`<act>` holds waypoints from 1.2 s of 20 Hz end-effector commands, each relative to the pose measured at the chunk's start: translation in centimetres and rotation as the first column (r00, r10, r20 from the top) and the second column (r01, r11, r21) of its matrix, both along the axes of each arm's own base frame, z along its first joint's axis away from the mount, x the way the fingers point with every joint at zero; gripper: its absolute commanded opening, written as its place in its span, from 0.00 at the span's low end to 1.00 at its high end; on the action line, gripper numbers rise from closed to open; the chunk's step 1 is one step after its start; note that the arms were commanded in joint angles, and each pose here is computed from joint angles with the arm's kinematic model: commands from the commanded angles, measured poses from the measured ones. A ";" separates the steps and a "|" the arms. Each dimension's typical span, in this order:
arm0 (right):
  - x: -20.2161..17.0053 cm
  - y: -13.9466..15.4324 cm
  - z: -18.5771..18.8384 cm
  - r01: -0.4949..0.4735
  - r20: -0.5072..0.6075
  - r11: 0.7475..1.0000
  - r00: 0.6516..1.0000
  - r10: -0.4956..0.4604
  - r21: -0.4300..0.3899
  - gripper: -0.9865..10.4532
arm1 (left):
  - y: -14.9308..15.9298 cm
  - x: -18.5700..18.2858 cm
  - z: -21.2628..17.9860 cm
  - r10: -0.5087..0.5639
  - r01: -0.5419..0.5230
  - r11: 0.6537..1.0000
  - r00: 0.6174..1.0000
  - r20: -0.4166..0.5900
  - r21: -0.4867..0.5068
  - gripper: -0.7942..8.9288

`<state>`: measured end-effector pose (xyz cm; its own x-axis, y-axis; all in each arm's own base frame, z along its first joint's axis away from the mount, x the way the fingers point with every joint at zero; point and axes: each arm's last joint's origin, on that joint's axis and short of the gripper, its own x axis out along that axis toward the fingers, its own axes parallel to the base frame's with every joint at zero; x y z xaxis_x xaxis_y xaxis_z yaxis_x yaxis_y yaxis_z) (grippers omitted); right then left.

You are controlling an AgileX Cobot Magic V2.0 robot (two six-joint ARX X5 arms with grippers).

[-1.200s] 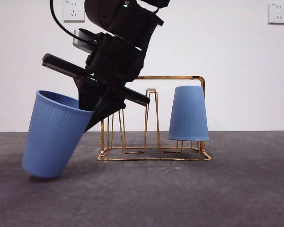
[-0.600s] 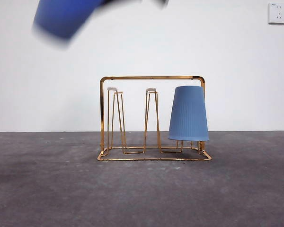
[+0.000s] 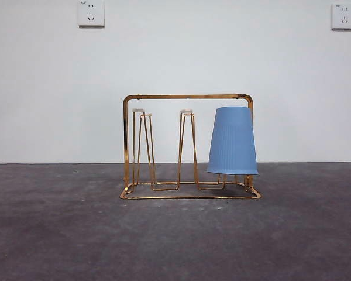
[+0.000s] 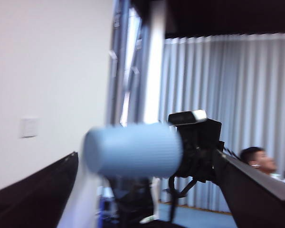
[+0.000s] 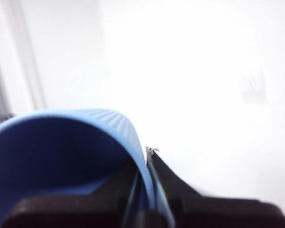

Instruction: Pick up cup 1,put cup 1 in the cup rack,pick up cup 2,put cup 2 in the cup rack

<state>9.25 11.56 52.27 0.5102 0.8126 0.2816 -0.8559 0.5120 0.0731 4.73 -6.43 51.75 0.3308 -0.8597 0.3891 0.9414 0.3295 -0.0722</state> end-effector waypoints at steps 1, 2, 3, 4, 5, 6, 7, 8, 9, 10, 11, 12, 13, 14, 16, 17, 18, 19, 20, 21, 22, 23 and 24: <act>-0.9 -0.8 0.7 -0.050 0.086 0.998 0.995 0.047 0.033 0.07 | -2.1 1.7 0.2 -0.114 0.113 0.993 0.993 -0.019 -0.018 0.58; -1.2 -1.1 1.0 -0.071 0.116 0.997 0.991 0.066 0.043 0.07 | -2.6 2.2 0.3 -0.145 0.144 0.989 0.989 -0.024 -0.031 0.58; -1.5 -1.2 1.2 -0.096 0.143 0.994 0.986 0.088 0.051 0.07 | -3.2 2.6 0.5 -0.172 0.171 0.984 0.985 -0.023 -0.045 0.58; -1.7 -1.3 1.4 -0.127 0.167 0.990 0.979 0.116 0.057 0.07 | -3.9 3.2 0.6 -0.206 0.204 0.977 0.978 -0.017 -0.062 0.58; -1.8 -1.3 1.5 -0.147 0.183 0.987 0.974 0.134 0.060 0.07 | -4.5 3.7 0.7 -0.230 0.229 0.971 0.973 -0.017 -0.074 0.58; -1.9 -1.5 1.6 -0.159 0.195 0.985 0.970 0.144 0.063 0.07 | -5.2 4.3 0.7 -0.263 0.261 0.961 0.965 -0.017 -0.087 0.58; -2.0 -1.6 1.7 -0.159 0.201 0.985 0.969 0.143 0.068 0.07 | -5.8 4.8 0.8 -0.296 0.293 0.951 0.955 -0.016 -0.099 0.58; -2.0 -1.6 1.7 -0.159 0.205 0.985 0.968 0.142 0.071 0.07 | -6.3 5.2 0.8 -0.322 0.318 0.941 0.947 -0.016 -0.111 0.58; -2.0 -1.6 1.7 -0.160 0.208 0.984 0.968 0.142 0.072 0.07 | -6.7 5.6 0.8 -0.348 0.344 0.931 0.937 -0.015 -0.127 0.58; -2.1 -1.6 1.8 -0.167 0.216 0.983 0.965 0.148 0.070 0.07 | -7.2 6.0 0.8 -0.373 0.367 0.919 0.928 -0.014 -0.140 0.58; -2.1 -1.6 1.8 -0.170 0.222 0.983 0.963 0.151 0.068 0.07 | -7.6 6.3 0.8 -0.392 0.386 0.910 0.920 -0.014 -0.149 0.58; -2.1 -1.6 1.8 -0.168 0.231 0.983 0.962 0.148 0.069 0.07 | -8.0 6.5 0.8 -0.411 0.404 0.901 0.911 -0.017 -0.160 0.58; -2.1 -1.6 1.9 -0.167 0.235 0.983 0.961 0.146 0.070 0.07 | -8.4 6.8 0.7 -0.423 0.414 0.895 0.906 -0.019 -0.169 0.58; -2.1 -1.6 1.9 -0.167 0.238 0.983 0.960 0.146 0.073 0.07 | -8.7 6.9 0.6 -0.431 0.422 0.890 0.902 -0.016 -0.175 0.58; -2.1 -1.6 1.9 -0.164 0.248 0.984 0.958 0.141 0.075 0.07 | -9.3 7.2 0.6 -0.450 0.441 0.878 0.893 -0.010 -0.185 0.58; -2.1 -1.6 2.0 -0.159 0.257 0.984 0.957 0.135 0.074 0.07 | -9.4 7.3 0.6 -0.459 0.450 0.873 0.888 -0.006 -0.190 0.58; -2.0 -1.5 2.0 -0.157 0.261 0.985 0.956 0.132 0.076 0.07 | -9.5 7.4 0.6 -0.467 0.459 0.867 0.884 0.002 -0.193 0.58; -1.9 -1.5 2.1 -0.159 0.267 0.984 0.955 0.132 0.081 0.07 | -9.6 7.5 0.6 -0.471 0.462 0.864 0.882 0.004 -0.200 0.58; -1.9 -1.4 2.1 -0.159 0.271 0.984 0.954 0.130 0.086 0.07 | -9.7 7.5 0.6 -0.473 0.464 0.861 0.881 0.011 -0.206 0.58; -1.8 -1.2 2.1 -0.159 0.274 0.983 0.953 0.130 0.088 0.07 | -9.7 7.6 0.7 -0.475 0.469 0.857 0.880 0.024 -0.213 0.58; -1.6 -1.0 2.1 -0.159 0.276 0.983 0.952 0.129 0.090 0.07 | -9.8 7.6 0.7 -0.477 0.472 0.854 0.878 0.032 -0.220 0.58; -1.4 -0.9 2.1 -0.159 0.275 0.983 0.953 0.129 0.088 0.07 | -9.8 7.6 0.7 -0.480 0.477 0.849 0.876 0.042 -0.228 0.58; -1.2 -0.6 2.0 -0.159 0.272 0.984 0.954 0.130 0.085 0.07 | -9.9 7.6 0.8 -0.485 0.482 0.844 0.873 0.049 -0.236 0.58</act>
